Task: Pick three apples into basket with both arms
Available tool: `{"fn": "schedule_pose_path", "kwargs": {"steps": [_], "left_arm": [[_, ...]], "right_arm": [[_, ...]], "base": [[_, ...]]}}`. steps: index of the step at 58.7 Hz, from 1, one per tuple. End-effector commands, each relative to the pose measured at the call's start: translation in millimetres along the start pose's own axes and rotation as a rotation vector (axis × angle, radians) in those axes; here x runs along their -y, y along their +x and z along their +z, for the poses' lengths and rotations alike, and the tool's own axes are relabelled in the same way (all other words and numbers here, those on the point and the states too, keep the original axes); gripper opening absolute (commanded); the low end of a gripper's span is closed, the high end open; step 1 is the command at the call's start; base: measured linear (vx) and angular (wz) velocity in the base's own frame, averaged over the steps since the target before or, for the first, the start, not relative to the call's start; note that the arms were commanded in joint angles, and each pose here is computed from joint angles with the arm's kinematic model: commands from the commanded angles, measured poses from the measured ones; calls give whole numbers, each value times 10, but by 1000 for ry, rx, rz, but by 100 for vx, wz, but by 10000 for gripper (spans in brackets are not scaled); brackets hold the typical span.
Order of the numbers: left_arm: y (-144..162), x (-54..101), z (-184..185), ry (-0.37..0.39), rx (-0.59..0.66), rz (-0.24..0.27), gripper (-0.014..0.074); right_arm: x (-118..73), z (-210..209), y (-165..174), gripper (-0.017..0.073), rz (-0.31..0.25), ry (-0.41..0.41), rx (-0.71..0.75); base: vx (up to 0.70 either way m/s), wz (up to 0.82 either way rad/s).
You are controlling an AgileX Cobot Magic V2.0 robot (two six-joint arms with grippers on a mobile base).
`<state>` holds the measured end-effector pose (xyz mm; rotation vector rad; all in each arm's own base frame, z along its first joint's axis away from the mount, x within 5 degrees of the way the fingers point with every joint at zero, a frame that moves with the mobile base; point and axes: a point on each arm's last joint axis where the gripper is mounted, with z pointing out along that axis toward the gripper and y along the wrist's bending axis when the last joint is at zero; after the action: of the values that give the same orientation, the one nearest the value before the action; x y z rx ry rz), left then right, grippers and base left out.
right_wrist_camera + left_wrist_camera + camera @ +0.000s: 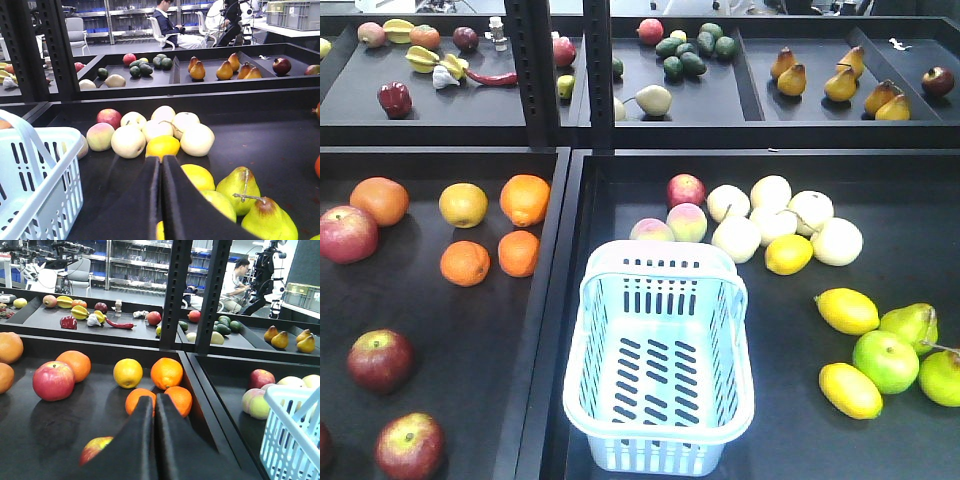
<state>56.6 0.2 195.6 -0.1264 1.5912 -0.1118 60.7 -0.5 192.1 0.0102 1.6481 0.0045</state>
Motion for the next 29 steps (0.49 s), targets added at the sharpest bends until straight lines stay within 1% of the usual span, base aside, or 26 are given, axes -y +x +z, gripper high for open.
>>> {"fn": "schedule_pose_path", "kwargs": {"steps": [1, 29], "left_arm": [[-159, 20, -29, 12, 112, -8, -6], [-159, 20, -29, 12, 112, -8, -6]], "right_arm": [[-8, 17, -17, -5, -10, -9, 41], [-8, 17, -17, -5, -10, -9, 41]], "base": [[2, 1], [2, 1]]}}
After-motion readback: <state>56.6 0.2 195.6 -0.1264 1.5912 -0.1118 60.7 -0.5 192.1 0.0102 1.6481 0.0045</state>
